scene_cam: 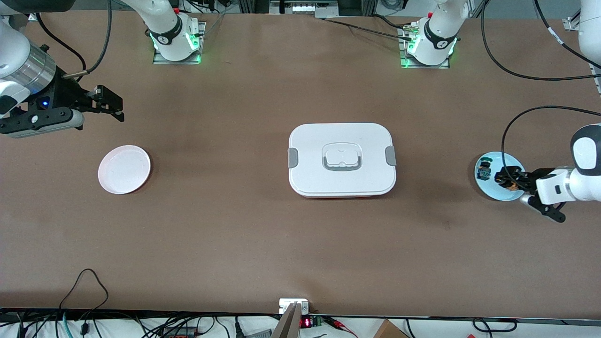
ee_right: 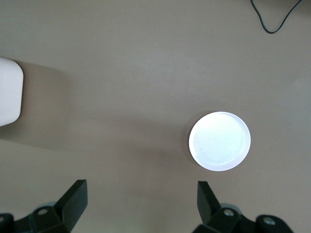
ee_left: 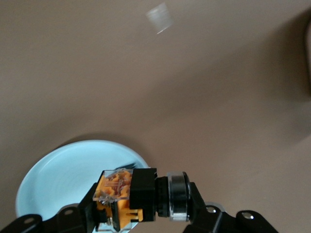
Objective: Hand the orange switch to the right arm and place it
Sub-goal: 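Lift the orange switch and carry it over the white box with the left gripper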
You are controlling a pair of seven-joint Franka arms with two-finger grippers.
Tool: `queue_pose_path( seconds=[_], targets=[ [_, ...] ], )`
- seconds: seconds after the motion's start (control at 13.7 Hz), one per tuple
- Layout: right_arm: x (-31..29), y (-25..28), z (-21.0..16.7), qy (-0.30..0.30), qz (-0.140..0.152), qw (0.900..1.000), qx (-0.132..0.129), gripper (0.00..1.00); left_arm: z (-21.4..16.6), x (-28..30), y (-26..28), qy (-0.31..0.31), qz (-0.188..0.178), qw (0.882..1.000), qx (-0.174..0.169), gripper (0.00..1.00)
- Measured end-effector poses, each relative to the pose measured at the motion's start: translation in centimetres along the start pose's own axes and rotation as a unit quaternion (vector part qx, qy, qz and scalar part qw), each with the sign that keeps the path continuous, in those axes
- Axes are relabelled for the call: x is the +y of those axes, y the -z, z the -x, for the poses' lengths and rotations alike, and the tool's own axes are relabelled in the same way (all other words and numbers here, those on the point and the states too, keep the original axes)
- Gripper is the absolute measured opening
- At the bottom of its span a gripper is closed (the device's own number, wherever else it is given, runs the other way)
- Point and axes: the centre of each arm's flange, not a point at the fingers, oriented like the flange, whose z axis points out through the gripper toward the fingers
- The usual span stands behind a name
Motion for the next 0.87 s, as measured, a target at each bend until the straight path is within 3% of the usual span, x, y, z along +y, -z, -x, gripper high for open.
queue_pose_path(
  seconds=[0.22, 0.44, 0.73, 0.87],
  targets=[
    [0.0, 0.0, 0.0, 0.0, 0.0, 1.0, -0.001, 1.0, -3.8, 7.2, 0.0, -0.059, 0.058, 0.997, -0.002, 0.72],
    [0.0, -0.1, 0.1, 0.0, 0.0, 1.0, -0.006, 1.0, -6.2, 12.4, 0.7, -0.1, 0.101, 0.99, 0.017, 0.72],
    [0.0, -0.1, 0.1, 0.0, 0.0, 1.0, -0.006, 1.0, -9.9, 22.6, 1.1, -0.177, 0.166, 0.969, 0.041, 0.72],
    [0.0, -0.1, 0.1, 0.0, 0.0, 1.0, -0.006, 1.0, -11.9, 27.4, 0.7, -0.193, 0.215, 0.955, 0.07, 0.72]
  ],
)
